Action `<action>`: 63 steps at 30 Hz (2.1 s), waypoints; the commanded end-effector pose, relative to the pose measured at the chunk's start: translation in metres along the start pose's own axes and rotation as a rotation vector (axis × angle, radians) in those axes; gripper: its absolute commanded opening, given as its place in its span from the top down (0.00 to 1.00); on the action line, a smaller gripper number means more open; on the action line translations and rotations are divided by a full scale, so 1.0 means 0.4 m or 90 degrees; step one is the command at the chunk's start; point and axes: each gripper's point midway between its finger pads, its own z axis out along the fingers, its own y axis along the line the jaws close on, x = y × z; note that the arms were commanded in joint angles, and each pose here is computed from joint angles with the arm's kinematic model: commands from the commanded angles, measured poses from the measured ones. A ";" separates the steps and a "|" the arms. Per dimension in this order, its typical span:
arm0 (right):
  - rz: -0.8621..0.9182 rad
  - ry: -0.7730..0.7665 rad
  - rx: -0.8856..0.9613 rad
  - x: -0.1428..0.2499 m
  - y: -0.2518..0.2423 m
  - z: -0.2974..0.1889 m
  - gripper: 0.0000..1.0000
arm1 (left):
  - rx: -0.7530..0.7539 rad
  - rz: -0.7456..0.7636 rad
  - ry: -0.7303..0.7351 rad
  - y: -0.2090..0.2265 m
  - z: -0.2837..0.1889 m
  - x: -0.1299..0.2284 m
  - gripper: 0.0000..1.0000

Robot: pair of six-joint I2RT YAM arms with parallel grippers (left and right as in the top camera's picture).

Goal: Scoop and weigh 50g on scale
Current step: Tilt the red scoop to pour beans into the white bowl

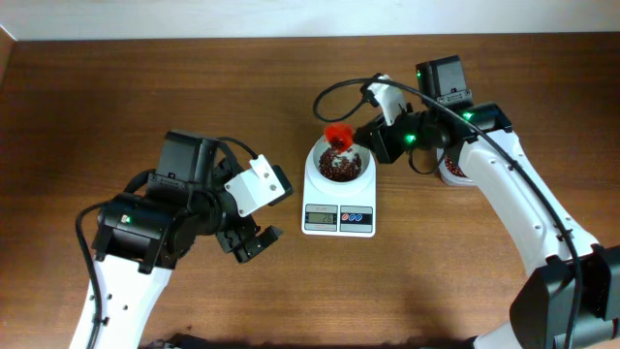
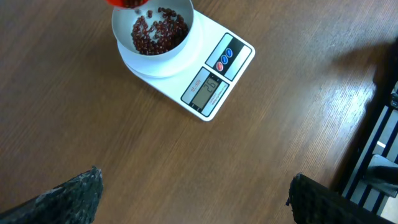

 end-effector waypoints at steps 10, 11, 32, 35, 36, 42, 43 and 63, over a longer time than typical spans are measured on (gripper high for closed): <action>-0.001 0.012 0.056 0.004 -0.017 -0.024 0.96 | -0.011 -0.001 -0.010 0.007 -0.014 -0.011 0.01; 0.024 0.025 0.103 0.015 -0.047 -0.028 0.96 | -0.011 -0.001 -0.010 0.007 -0.014 -0.011 0.01; -0.001 0.042 0.054 0.035 -0.017 -0.020 0.96 | -0.011 -0.001 -0.010 0.007 -0.014 -0.011 0.01; 0.010 0.059 0.056 0.051 -0.017 -0.020 0.96 | -0.011 -0.001 -0.010 0.007 -0.014 -0.011 0.01; 0.013 0.056 0.031 0.051 0.000 -0.019 0.96 | -0.011 -0.001 -0.010 0.007 -0.014 -0.011 0.01; 0.007 0.047 0.035 0.041 -0.006 -0.015 0.96 | -0.011 -0.001 -0.010 0.007 -0.014 -0.011 0.01; 0.007 0.048 0.036 0.042 -0.007 -0.014 0.96 | -0.011 -0.001 -0.010 0.007 -0.014 -0.011 0.01; 0.013 0.053 0.011 0.050 0.010 -0.014 0.96 | -0.011 -0.001 -0.010 0.007 -0.014 -0.011 0.01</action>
